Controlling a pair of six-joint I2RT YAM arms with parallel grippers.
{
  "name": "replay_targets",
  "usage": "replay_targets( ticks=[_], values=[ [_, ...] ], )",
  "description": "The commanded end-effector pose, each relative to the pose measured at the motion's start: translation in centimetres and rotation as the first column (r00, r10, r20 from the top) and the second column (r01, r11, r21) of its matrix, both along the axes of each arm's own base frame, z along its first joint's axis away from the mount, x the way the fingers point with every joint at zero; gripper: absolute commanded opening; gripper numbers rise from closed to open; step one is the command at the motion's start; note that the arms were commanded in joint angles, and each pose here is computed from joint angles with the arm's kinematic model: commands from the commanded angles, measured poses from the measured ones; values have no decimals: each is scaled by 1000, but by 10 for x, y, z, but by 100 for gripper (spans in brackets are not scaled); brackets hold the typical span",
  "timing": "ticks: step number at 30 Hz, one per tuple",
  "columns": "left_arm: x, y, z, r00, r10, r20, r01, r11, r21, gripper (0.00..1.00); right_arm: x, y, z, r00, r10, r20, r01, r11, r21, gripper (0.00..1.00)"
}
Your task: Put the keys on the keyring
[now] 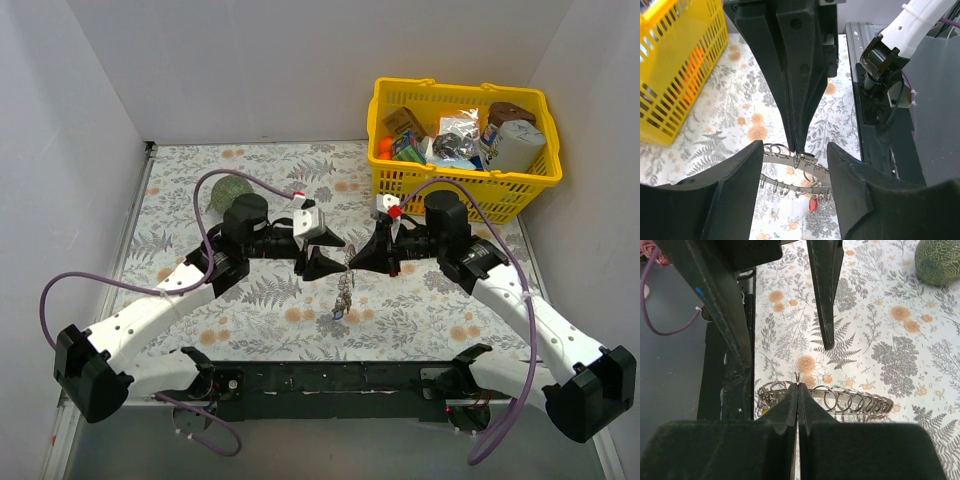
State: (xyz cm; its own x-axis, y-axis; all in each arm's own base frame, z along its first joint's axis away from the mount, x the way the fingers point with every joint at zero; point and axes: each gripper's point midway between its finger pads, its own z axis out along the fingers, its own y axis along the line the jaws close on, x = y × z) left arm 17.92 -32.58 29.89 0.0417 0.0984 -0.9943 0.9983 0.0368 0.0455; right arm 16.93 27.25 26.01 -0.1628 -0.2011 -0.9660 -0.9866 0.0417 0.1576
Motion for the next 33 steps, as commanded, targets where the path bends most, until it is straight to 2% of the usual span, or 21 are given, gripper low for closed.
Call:
replay_targets(
  ticks=[1, 5, 12, 17, 28, 33],
  values=[
    [9, 5, -28, 1000, 13, -28, -7, 980, 200, 54, 6, -2, 13, 998, 8, 68, -4, 999, -47, 1],
    [12, 1, -49, 996, -5, -93, 33, 952, 304, 52, 11, -4, 1, 999, -3, 48, 9, 994, -112, 1],
    [13, -11, -66, 989, -40, -140, 86, 937, 339, 40, 17, -8, -15, 999, -28, 36, 34, 985, -168, 1],
    [11, -17, -70, 986, -61, -155, 111, 934, 341, 31, 17, -7, -15, 999, -25, 40, 32, 986, -164, 1],
    [14, -23, -52, 995, -53, -89, 73, 967, 243, 28, 15, -7, -12, 999, -24, 45, 31, 989, -147, 1],
    [13, -25, -55, 993, -57, -108, 82, 967, 243, 13, 15, -7, -12, 999, -25, 47, 32, 989, -143, 1]
  ],
)
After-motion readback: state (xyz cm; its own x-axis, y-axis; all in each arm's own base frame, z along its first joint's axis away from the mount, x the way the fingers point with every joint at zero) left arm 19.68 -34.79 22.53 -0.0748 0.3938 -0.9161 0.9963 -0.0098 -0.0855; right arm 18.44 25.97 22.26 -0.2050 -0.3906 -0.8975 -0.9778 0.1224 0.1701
